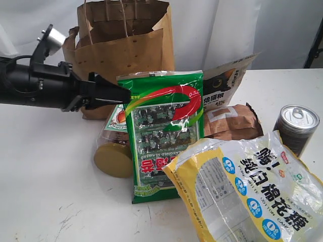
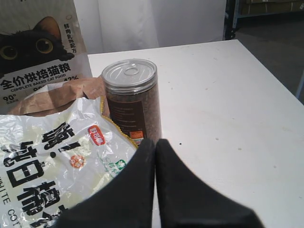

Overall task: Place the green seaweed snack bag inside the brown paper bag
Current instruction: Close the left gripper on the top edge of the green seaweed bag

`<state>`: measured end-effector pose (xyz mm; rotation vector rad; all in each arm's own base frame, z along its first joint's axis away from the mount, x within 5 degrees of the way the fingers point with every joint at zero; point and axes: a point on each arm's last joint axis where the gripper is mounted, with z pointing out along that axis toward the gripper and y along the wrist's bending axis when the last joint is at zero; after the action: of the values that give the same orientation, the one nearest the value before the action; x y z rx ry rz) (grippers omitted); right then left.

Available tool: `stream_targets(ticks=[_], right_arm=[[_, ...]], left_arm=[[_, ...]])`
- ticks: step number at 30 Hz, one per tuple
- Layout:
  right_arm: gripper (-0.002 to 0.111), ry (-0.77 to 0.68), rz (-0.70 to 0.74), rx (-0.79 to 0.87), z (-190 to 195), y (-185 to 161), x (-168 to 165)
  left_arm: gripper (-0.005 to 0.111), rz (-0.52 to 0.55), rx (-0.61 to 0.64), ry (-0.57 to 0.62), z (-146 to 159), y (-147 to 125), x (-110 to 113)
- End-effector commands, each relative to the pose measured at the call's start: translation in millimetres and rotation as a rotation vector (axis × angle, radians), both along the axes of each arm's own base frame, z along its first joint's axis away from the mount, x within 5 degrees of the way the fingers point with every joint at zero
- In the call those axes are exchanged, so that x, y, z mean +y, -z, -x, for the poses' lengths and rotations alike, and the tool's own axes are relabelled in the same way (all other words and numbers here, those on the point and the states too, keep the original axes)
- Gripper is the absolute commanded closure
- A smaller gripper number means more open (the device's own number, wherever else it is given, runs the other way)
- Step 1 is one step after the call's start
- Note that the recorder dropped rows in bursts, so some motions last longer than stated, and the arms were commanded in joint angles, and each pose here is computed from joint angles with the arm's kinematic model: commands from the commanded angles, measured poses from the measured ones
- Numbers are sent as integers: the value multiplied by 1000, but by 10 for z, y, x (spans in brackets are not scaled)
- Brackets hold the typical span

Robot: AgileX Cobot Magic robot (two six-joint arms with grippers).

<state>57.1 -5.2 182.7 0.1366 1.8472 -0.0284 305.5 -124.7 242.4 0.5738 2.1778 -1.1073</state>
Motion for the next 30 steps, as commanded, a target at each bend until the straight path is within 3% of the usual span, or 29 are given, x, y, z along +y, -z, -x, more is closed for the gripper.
stream_targets(ticks=[1,5,13,21,25,28,30], right_arm=[[108,-1,-2,-12,-1,0,1],[108,-1,-2,-12,-1,0,1],[108,-1,-2,-12,-1,0,1],[108,-1,-2,-12,-1,0,1],[108,-1,-2,-12,-1,0,1],[108,-1,-2,-12,-1,0,1],[108,-1,-2,-12,-1,0,1]], left_arm=[[30,-17,-26,-18,-100,33,-160],[30,-21,-24,-8,-196,89,-279],[30,-36,25,-25,-313,296,-301],[39,-32,51,-3,-335,426,-322],[58,-33,54,-3,-337,436,-323],[83,-32,54,-2,-336,436,-324],[88,-27,56,4,-331,433,-327]])
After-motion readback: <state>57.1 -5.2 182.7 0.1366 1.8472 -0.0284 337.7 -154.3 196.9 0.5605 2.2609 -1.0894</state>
